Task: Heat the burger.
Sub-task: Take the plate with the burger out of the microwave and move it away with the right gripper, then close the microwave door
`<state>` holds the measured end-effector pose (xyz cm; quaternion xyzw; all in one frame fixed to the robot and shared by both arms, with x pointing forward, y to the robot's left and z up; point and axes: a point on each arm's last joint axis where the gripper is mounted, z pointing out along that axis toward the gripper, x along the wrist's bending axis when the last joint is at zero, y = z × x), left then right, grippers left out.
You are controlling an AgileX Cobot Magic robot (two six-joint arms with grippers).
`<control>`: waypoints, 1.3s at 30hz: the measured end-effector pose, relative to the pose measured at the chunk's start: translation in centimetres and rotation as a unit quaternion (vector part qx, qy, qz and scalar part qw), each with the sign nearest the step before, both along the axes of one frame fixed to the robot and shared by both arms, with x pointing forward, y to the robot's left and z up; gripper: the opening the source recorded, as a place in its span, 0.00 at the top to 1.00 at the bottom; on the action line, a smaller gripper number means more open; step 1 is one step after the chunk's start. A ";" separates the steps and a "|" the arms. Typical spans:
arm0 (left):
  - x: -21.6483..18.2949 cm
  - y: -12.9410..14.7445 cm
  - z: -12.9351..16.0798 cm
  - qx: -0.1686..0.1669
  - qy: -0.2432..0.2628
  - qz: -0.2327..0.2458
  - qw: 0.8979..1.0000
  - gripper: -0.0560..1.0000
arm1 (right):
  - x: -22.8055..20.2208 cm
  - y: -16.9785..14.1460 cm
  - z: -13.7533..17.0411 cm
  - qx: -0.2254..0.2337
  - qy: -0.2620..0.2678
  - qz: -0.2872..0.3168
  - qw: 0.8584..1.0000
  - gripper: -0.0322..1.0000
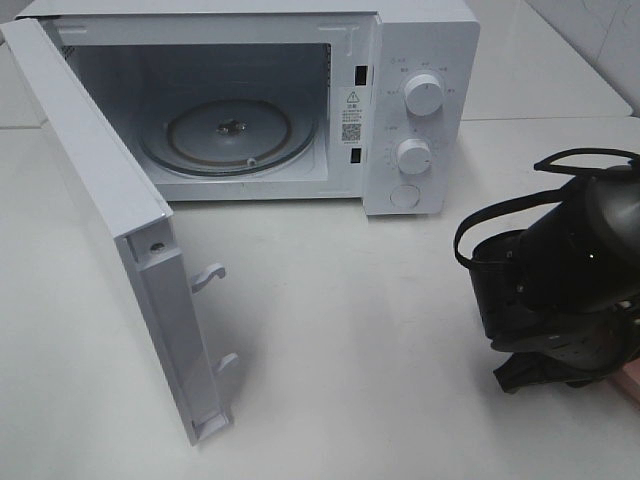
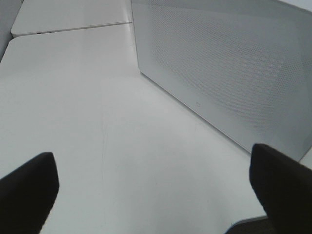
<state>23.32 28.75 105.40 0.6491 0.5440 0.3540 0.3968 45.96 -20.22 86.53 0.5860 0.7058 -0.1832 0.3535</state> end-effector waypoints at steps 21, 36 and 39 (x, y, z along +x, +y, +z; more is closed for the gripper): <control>0.0 0.0 0.0 0.000 0.000 0.000 1.000 0.01 | -1.5 0.5 6.0 0.109 0.031 0.047 0.992 0.44; 0.0 0.0 0.0 0.000 0.000 0.000 1.000 0.01 | -6.0 0.1 13.6 0.279 0.043 0.149 0.948 0.41; 0.0 0.0 0.0 0.000 0.000 0.000 1.000 0.01 | -7.3 -0.3 15.0 0.309 0.041 0.168 0.935 0.33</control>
